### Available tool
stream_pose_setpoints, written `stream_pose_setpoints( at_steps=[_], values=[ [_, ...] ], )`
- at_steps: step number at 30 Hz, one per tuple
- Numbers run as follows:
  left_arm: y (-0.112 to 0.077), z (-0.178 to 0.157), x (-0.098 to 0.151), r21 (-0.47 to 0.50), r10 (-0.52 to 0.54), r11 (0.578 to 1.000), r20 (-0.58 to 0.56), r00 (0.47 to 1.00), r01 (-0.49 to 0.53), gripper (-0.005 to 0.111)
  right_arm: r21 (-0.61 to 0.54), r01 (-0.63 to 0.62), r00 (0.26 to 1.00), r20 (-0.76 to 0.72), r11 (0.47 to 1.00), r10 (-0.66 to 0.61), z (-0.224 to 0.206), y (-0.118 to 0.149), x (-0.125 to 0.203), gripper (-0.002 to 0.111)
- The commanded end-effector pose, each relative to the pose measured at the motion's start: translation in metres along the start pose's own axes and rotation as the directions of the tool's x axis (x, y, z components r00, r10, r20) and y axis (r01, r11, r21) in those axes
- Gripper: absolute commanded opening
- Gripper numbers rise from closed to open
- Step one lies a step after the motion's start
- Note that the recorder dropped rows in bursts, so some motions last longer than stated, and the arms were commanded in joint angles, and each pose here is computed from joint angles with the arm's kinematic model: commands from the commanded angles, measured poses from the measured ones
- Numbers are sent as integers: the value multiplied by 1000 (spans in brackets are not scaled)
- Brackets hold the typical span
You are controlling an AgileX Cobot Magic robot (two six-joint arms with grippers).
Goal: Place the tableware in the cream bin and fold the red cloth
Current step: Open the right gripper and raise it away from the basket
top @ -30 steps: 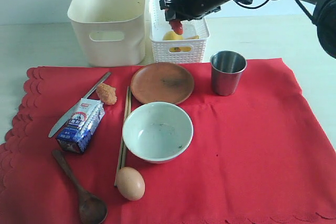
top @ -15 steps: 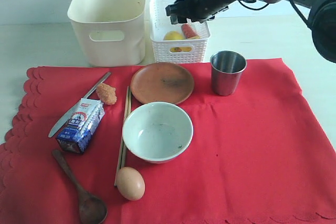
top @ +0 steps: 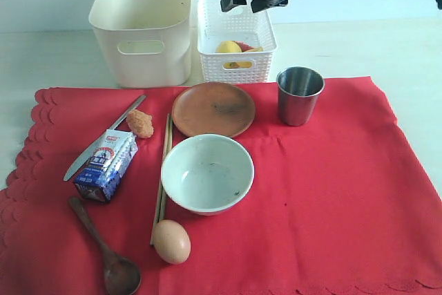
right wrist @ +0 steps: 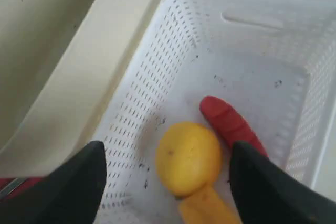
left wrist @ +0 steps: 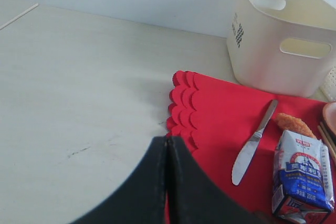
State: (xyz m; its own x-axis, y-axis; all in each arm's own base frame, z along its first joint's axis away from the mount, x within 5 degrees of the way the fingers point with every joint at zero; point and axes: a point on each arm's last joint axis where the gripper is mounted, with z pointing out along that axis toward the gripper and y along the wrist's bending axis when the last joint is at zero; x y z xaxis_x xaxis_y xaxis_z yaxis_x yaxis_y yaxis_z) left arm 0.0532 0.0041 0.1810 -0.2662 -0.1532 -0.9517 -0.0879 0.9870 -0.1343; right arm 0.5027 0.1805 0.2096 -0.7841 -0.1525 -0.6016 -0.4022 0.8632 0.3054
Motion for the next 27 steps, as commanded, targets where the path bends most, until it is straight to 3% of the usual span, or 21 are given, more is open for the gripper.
stream_pose_setpoints(
  at_steps=[1, 11, 27],
  values=[
    [0, 0, 0, 7, 9, 1000, 8, 1000, -9, 0, -28, -10, 997, -81, 1000, 7, -22, 8, -1, 64],
    [0, 0, 0, 7, 9, 1000, 8, 1000, -9, 0, -74, -19, 973, -231, 997, 2, -51, 22, 5, 64],
    [0, 0, 0, 7, 9, 1000, 8, 1000, -9, 0, -96, 2, 979, -203, 995, -22, -101, 43, -7, 59]
  ],
)
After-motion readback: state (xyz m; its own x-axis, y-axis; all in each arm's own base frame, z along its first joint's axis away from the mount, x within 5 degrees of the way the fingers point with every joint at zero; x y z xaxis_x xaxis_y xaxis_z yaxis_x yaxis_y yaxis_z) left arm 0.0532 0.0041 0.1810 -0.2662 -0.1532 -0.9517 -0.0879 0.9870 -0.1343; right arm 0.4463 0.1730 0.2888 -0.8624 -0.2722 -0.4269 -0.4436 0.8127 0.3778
